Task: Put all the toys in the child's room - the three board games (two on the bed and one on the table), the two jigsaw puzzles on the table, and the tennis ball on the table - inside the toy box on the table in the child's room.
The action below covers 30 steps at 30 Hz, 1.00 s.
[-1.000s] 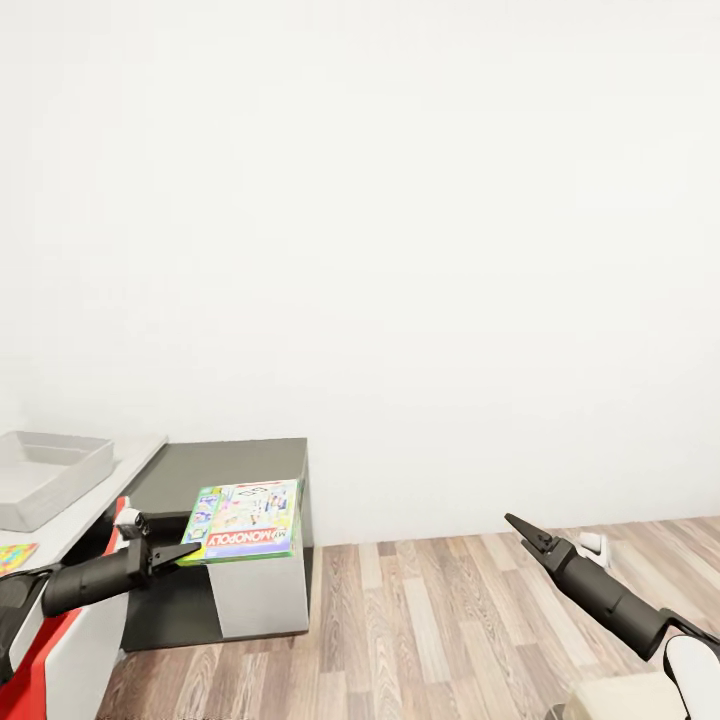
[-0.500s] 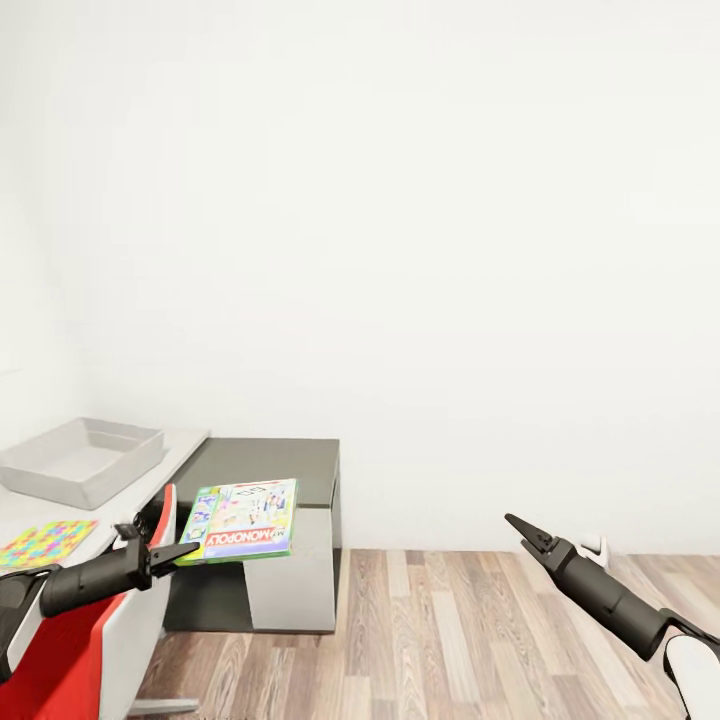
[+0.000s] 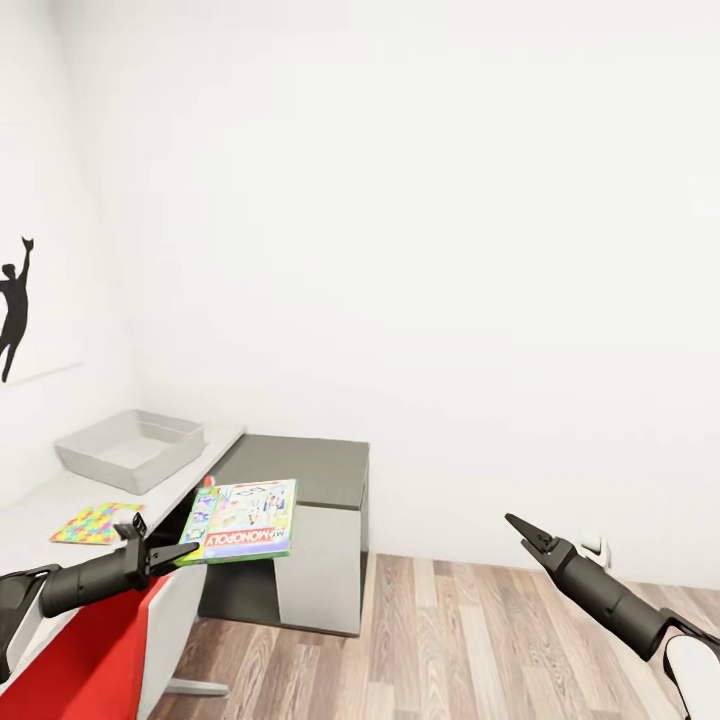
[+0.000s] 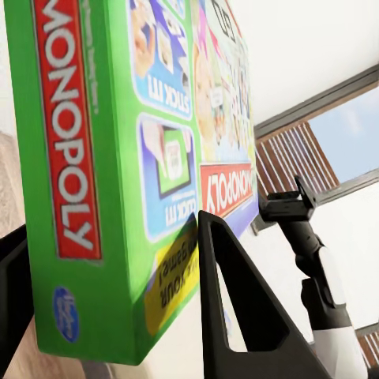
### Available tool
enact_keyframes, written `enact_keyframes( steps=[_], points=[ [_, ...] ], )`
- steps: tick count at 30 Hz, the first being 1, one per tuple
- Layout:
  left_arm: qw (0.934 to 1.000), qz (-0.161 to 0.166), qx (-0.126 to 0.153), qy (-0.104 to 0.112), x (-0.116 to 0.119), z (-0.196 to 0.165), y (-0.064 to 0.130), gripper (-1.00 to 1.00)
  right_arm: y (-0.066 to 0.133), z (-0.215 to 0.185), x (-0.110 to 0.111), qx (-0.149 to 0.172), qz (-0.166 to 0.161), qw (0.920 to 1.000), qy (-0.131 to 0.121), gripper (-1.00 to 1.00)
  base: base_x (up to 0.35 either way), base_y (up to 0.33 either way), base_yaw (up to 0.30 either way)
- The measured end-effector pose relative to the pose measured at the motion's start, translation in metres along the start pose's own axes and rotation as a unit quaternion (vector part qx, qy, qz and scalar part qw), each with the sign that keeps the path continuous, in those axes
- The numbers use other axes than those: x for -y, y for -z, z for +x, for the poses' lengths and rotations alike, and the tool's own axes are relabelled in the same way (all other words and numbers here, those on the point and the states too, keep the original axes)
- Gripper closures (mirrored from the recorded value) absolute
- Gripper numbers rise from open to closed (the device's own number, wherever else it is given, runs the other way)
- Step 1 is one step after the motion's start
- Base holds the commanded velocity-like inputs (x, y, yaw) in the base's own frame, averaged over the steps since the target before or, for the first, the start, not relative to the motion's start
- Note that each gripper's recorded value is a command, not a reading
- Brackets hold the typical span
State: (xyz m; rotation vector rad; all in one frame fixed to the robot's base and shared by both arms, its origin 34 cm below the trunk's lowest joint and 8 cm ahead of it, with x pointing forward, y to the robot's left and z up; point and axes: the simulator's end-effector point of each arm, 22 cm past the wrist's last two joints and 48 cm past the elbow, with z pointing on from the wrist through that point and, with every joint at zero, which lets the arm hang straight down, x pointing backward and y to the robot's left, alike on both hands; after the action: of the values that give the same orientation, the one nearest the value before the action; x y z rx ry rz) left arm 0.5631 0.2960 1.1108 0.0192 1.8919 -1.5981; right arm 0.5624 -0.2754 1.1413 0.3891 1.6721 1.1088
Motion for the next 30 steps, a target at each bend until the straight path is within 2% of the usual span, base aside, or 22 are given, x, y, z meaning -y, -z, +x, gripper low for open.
enact_keyframes(
  steps=[8, 16, 30],
  points=[
    [1.0, 0.0, 0.0, -0.002, 0.0002, 0.0002, 0.0001, 1.0, 0.0003, -0.0001, -0.0005, 0.0, 0.0, 1.0, 0.0, -1.0, 0.197, 0.0, 0.021],
    [1.0, 0.0, 0.0, -0.003, 0.0006, -0.0001, 0.0002, 1.0, 0.0001, 0.0001, -0.0005, 0.001, 0.0, 1.0, 0.0, -1.0, 0.089, 0.039, 0.032],
    [1.0, 0.0, -0.001, -0.003, 0.0004, 0.0004, 0.0002, 1.0, -0.0002, 0.0008, -0.0012, 0.0, -0.001, 1.0, 0.0, -1.0, 0.264, 0.158, 0.26]
  ],
)
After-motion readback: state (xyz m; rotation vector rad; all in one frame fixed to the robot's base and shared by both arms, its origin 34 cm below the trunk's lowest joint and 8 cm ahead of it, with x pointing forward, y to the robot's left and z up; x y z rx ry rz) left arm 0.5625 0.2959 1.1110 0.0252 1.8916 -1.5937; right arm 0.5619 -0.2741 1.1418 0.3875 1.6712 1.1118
